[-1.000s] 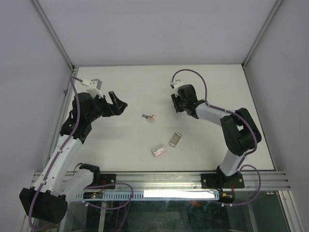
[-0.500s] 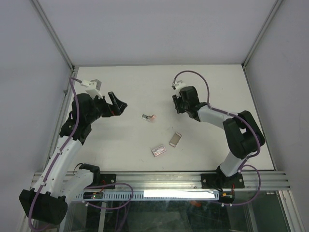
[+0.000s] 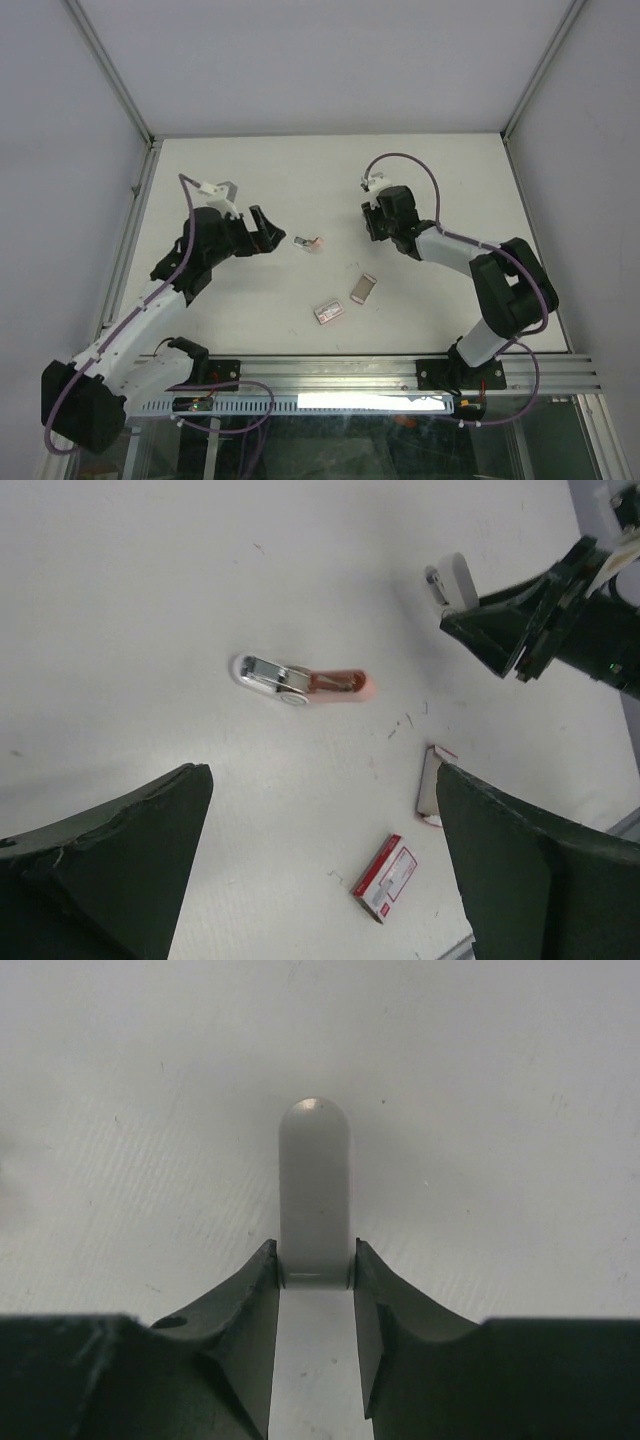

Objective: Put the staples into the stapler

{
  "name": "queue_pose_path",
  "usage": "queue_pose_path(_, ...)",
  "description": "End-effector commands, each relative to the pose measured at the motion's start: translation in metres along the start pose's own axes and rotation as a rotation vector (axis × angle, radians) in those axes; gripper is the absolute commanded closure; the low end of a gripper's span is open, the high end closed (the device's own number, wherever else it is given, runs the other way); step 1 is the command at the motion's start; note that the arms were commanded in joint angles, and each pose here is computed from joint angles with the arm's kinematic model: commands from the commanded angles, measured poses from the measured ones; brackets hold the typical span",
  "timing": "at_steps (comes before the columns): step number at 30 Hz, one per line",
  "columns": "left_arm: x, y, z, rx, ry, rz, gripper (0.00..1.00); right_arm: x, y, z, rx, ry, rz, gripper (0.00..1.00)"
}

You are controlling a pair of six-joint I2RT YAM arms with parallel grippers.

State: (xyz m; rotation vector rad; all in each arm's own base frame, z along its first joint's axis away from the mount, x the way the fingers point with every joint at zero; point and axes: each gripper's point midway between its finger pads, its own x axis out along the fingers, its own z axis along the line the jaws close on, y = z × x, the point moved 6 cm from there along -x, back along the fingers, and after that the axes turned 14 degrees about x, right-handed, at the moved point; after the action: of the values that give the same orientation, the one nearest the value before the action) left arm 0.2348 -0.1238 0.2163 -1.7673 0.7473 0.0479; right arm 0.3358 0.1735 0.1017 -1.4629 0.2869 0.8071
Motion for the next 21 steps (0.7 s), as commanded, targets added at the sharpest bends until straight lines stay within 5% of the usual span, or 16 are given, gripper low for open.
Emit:
queue_pose_path(1,0.034,-0.003,-0.038,0.096,-0.005,-0.027,0.01,-0.022,-0.030,-0.002,0.030,-0.006,-0.145,0.66)
queue_pose_path(2,0.044,-0.001,-0.043,0.118,-0.014,-0.008,0.01,-0.025,-0.025,0.014,0.207,-0.095,-0.114,0.15)
queue_pose_path(3,0.053,0.000,-0.047,0.143,-0.030,0.005,0.01,-0.029,-0.021,0.020,0.261,-0.142,-0.092,0.03)
queue_pose_path(21,0.162,0.028,-0.076,0.325,-0.047,0.192,0.04,-0.065,-0.004,0.010,0.334,-0.134,-0.127,0.03)
